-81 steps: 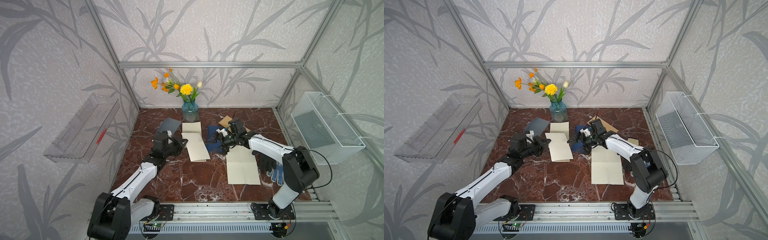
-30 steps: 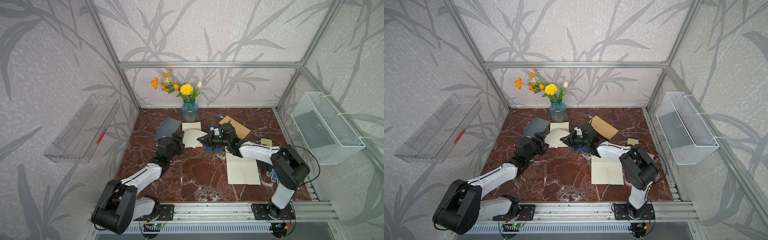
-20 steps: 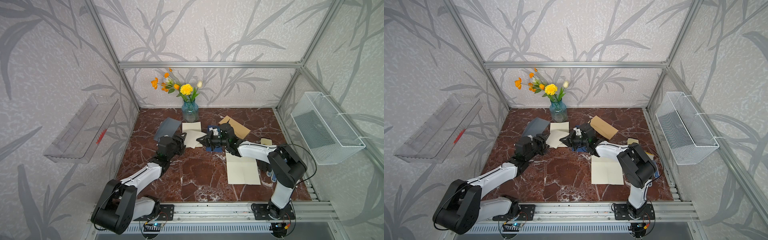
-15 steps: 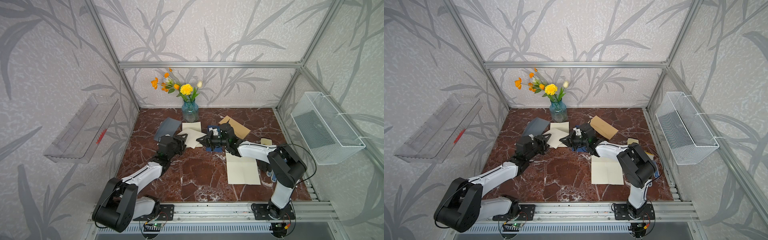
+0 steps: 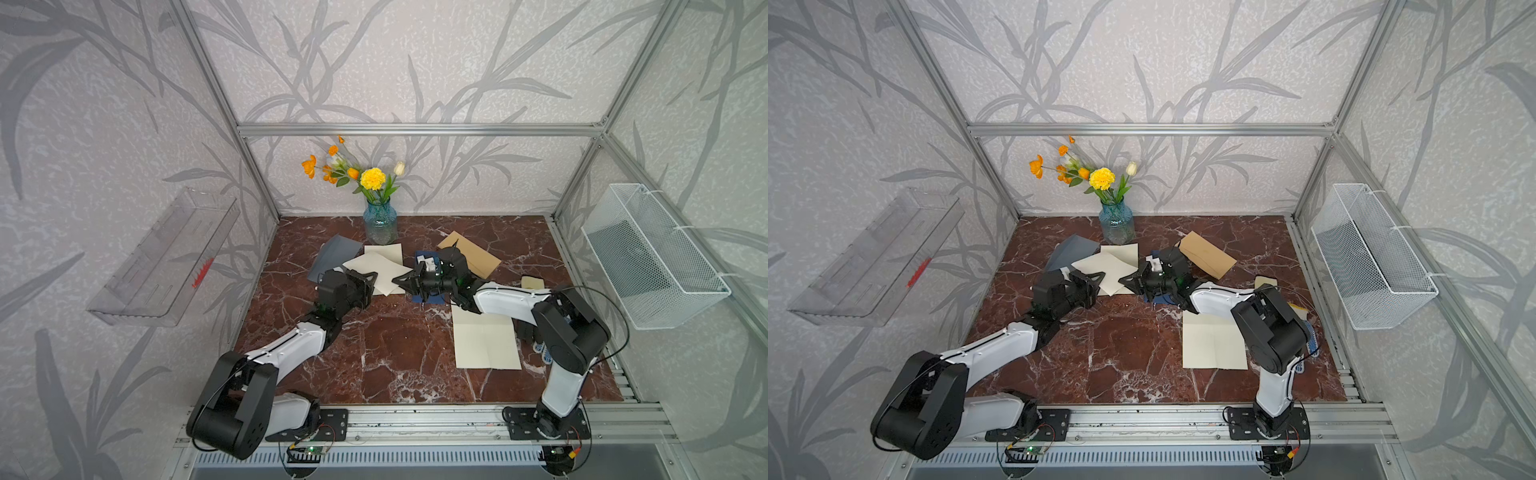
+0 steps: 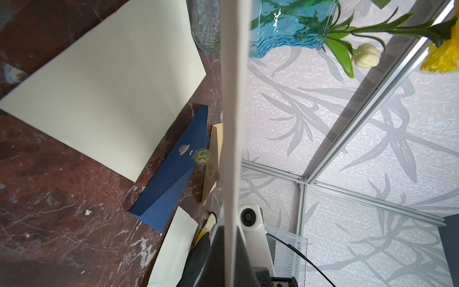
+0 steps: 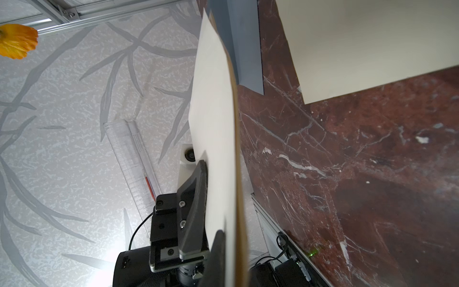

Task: Fold the letter paper in half and place it into the envelope
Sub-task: Adjust the letter paper.

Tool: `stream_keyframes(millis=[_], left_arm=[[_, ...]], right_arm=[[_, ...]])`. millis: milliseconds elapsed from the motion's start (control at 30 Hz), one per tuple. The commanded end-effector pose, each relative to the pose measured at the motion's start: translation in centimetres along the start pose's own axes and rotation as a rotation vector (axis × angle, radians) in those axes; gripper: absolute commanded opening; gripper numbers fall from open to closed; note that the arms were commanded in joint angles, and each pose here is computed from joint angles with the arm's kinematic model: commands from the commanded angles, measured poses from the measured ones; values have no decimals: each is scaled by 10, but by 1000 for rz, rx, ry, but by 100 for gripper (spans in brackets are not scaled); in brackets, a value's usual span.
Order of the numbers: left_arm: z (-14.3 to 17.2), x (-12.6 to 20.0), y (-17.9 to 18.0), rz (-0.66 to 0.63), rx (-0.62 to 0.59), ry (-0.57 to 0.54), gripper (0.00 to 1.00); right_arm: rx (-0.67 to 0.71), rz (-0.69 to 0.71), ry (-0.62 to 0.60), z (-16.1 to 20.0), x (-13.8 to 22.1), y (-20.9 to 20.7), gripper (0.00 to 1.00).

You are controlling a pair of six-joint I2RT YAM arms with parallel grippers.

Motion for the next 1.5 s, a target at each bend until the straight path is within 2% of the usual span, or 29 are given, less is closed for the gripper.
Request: stream_keyframes(millis=[0,100,167,267,467,533,600,667,733,767,967,1033,1100,1200,1267,1300,1467], left_arm=[[18,-3,-20,42,-50,89,27],[22,-3,-19,36,-53,101,27],[24,-3,-17,34,-52,105,21],[26,-3,-16,35,-50,114,0],[27,-4,-17,37,-51,121,2],[29,-4,-18,34,-52,133,23],[29,-4,-17,31,-53,135,27],[29,-4,-16,25,-55,134,19],[30,-3,-14,24,-57,134,3],[30,-3,-13,22,-56,135,0],[30,-3,-13,22,-57,138,2],[32,-4,-15,23,-65,146,21],[34,-5,-15,19,-71,153,24],[34,-5,-13,9,-74,154,15],[34,-6,-11,10,-74,154,2],[34,-6,-11,9,-71,152,0],[31,-5,-9,20,-63,140,0]], right_arm=[[47,-46,-28,-9,-5,13,0],[48,-51,-38,-12,-7,12,0],[48,-52,-39,-13,-9,12,0],[50,-51,-45,-15,-10,12,0],[51,-49,-58,-19,-11,9,0],[48,-53,-69,-22,-11,9,0],[52,-54,-78,-26,-10,10,0],[52,-52,-83,-29,-10,10,0],[53,-59,-84,-32,-11,11,0],[55,-60,-84,-32,-12,12,0],[57,-64,-86,-37,-16,13,0],[57,-61,-87,-38,-17,12,0],[55,-60,-88,-41,-18,11,0],[51,-61,-86,-42,-21,10,0],[53,-63,-85,-42,-21,10,0],[53,-63,-84,-42,-21,10,0],[54,-64,-84,-41,-16,8,0]])
Point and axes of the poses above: each gripper's point midway between its finger pads, its own x axis back along the fingers, its own y axis along the line the jaws close on, z = x × y, the point moved 4 cm from there along x, back along the fingers, and after that the axes turned 15 degrees about x, right-handed, at the moved point
